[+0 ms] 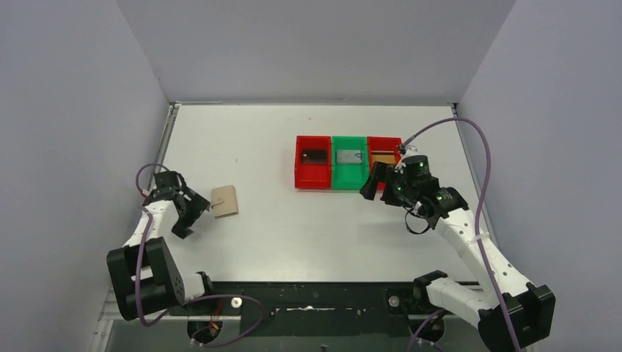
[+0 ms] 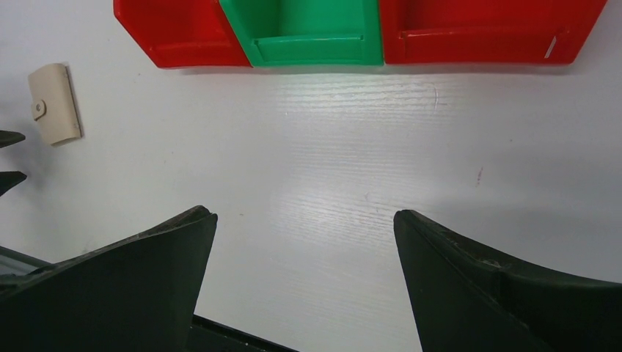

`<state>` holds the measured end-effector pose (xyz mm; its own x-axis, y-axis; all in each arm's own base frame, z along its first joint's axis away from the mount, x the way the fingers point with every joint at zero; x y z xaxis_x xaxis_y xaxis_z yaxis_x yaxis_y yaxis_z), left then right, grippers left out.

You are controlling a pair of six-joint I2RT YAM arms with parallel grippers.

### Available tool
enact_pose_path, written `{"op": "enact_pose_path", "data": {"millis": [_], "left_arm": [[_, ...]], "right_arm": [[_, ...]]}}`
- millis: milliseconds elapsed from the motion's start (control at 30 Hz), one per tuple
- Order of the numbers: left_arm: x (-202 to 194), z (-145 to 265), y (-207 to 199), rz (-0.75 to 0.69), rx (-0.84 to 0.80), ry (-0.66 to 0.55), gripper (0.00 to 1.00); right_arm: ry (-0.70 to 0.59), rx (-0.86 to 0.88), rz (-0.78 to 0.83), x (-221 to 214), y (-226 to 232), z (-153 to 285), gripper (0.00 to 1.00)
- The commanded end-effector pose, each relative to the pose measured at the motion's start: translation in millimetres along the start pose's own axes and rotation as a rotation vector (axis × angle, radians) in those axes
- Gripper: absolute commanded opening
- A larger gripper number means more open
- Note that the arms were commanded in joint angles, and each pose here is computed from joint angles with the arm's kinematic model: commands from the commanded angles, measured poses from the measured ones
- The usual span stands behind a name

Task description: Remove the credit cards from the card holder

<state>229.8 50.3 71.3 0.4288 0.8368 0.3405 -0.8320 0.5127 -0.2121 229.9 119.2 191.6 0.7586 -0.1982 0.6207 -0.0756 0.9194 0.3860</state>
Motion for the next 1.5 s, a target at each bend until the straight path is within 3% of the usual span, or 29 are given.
{"op": "enact_pose_path", "data": {"millis": [0,367,767,1167,1467], "left_arm": [[-10.8,-9.3,-14.1,-0.049,-0.09,0.016,0.78],[-55.8,-16.4,-36.6,-0.213,-0.088,0.05,0.72],[-89.2,-5.5,-61.5,-0.376,-0.147,0.071,0.72],[-27.4,44.3,-93.8,-0.332,-0.228,-0.192,0.87],[9.1,42.0,-85.5,-0.258,-0.171,-0.252,0.92]], "right_arm": [[-0.084,0.022,0.005,23.1,11.9,0.8,0.98],[-0.085,0.003,-0.002,21.6,10.1,-2.9,0.98],[-0.098,-0.011,-0.006,20.9,8.6,-1.4,0.98],[-0.105,-0.038,0.005,21.5,4.1,-1.0,0.98],[-0.104,-0.059,0.014,20.9,0.7,-2.1,0.98]]}}
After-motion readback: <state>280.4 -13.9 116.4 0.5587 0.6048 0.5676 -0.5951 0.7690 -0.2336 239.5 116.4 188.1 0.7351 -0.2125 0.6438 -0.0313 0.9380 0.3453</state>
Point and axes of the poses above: each gripper's point midway between its finger pads, its own z axis back along the fingers, its own y axis along the line the jaws close on, x = y × z, the point moved 4 cm from there along z, back along the fingers, and after that the axes turned 2 degrees about z, right-handed, at the moved point
